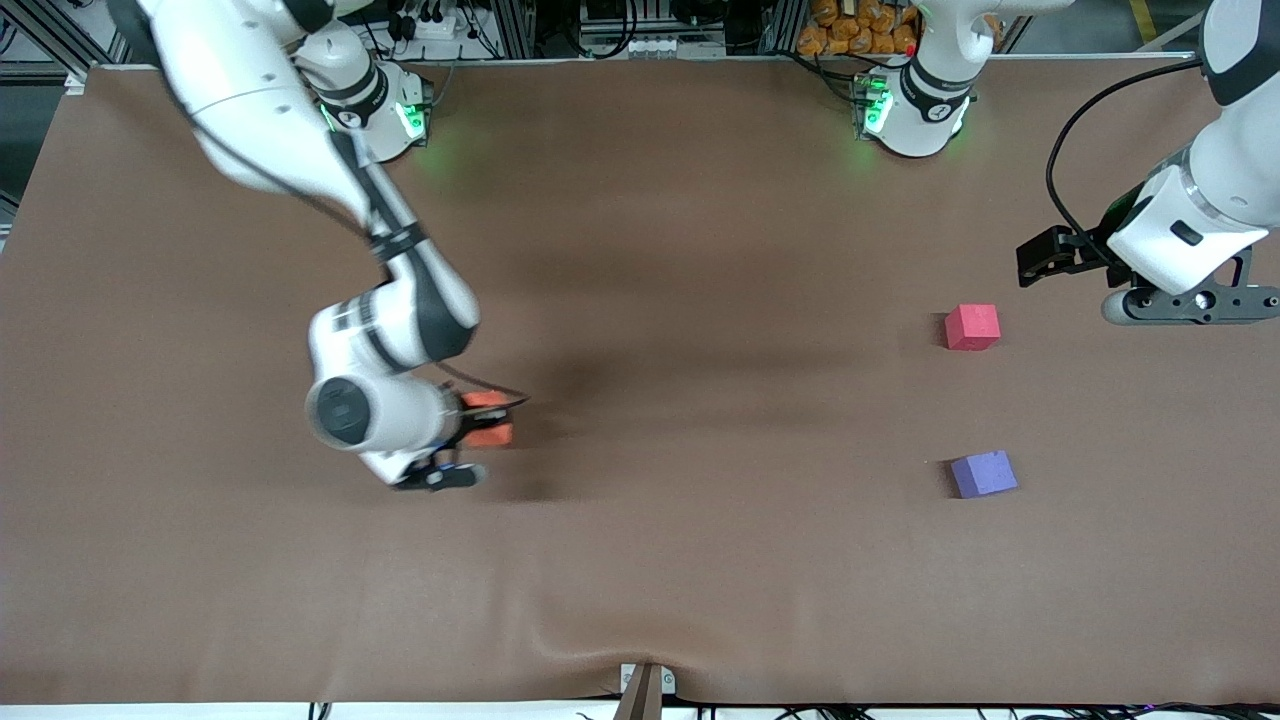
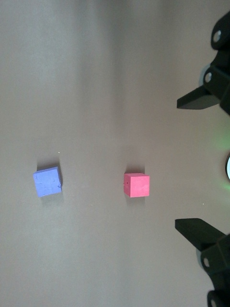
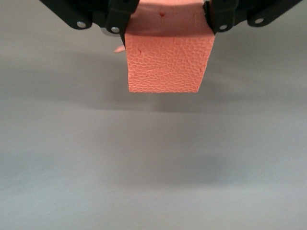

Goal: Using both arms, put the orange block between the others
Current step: 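Carry the orange cube with the right gripper toward the table middle, then lower the orange cube and open the right gripper while the left gripper approaches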

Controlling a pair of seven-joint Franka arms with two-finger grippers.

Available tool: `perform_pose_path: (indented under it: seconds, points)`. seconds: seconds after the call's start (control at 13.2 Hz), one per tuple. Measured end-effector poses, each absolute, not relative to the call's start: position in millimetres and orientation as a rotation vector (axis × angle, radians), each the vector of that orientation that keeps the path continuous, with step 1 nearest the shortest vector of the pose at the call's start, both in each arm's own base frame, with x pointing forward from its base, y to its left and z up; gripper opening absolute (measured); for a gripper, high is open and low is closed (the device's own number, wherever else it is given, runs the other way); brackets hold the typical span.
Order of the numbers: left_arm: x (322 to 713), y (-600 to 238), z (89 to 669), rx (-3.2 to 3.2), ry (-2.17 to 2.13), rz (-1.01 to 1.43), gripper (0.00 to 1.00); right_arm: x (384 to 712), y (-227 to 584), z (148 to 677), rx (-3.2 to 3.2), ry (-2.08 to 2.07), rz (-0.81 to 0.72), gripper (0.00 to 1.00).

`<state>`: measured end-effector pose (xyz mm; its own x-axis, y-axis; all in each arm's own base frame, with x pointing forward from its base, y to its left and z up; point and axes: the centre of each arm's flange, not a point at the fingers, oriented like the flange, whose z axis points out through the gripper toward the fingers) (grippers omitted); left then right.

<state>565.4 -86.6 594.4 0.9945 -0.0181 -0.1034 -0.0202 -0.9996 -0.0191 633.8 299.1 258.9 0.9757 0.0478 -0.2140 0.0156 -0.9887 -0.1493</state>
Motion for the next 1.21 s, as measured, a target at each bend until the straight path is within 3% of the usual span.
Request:
perform_pose_path:
  seconds: [0.53, 1.21]
  points:
    - [566.2, -88.7, 591.9, -3.116, 0.036, 0.168, 1.00, 567.0, 449.7, 271.0, -2.801, 0.261, 0.259, 0.54]
    - [569.2, -108.3, 576.1, -3.103, 0.090, 0.209, 1.00, 528.9, 515.9, 252.5, -2.502, 0.517, 0.318, 0.54]
